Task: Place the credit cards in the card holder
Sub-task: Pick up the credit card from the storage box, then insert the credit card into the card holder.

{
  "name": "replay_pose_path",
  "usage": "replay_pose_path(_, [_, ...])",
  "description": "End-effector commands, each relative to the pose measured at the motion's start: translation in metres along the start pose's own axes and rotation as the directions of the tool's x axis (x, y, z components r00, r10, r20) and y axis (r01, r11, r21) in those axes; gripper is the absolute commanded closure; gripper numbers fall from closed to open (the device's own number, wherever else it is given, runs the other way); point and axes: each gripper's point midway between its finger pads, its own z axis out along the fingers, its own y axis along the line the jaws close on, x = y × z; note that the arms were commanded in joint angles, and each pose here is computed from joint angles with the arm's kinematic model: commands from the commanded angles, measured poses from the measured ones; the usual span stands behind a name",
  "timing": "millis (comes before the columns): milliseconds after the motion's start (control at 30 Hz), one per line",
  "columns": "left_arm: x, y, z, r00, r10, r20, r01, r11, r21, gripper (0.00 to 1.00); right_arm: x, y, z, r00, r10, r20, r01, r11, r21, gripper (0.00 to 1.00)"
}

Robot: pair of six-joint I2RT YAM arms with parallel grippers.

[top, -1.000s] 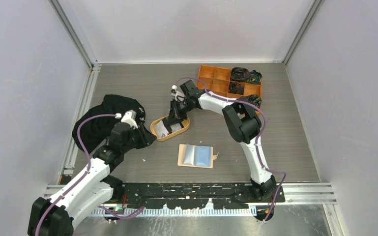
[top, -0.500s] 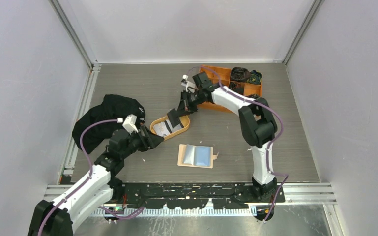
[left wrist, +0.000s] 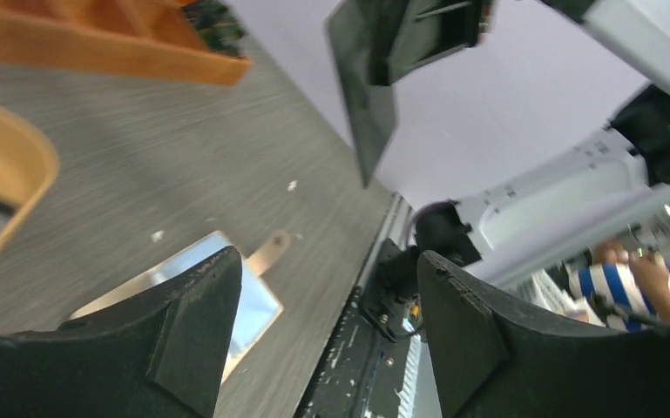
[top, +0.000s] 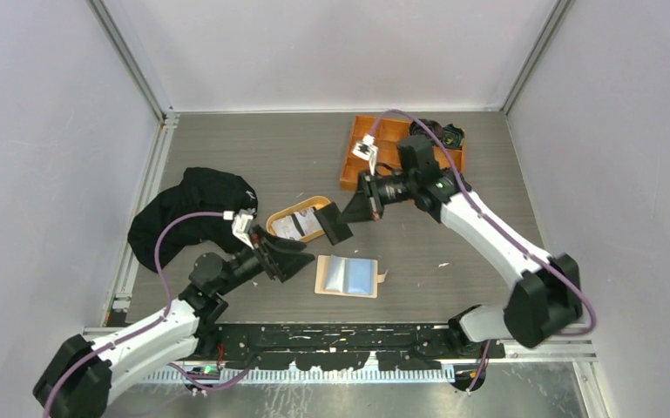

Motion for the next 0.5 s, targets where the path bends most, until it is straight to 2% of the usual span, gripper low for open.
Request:
replay_pose_path(0, [-0.018,-0.056,0.003,0.968,0.191,0.162,-0.218,0.96,0.174,0.26,0.001,0.035,-0.026,0.957,-0.256,0.133,0.27,0.959,-0.092,0.99])
replay_pose_path(67, [-0.014,-0.065,0.004,0.961,0.216,0.17,-0.247,0.951,0.188,0.26,0.008,0.039,-0.03,0.941,-0.298,0.16,0.316,0.944,-0.096,0.99])
replay_pose_path(300, [-0.007,-0.083,0.016,0.953,0.213,0.214,-0.262,0.936,0.234,0.26,0.01,0.042,-0.027,0.95,-0.269,0.155,0.291,0.946,-0.142,0.99])
replay_pose_path(467, [-0.001,-0.087,0.037,0.958,0.2,0.205,-0.247,0.939,0.241,0.34,0.013,0.046,-0.026,0.947,-0.281,0.154,0.304,0.94,-0.152,0.99])
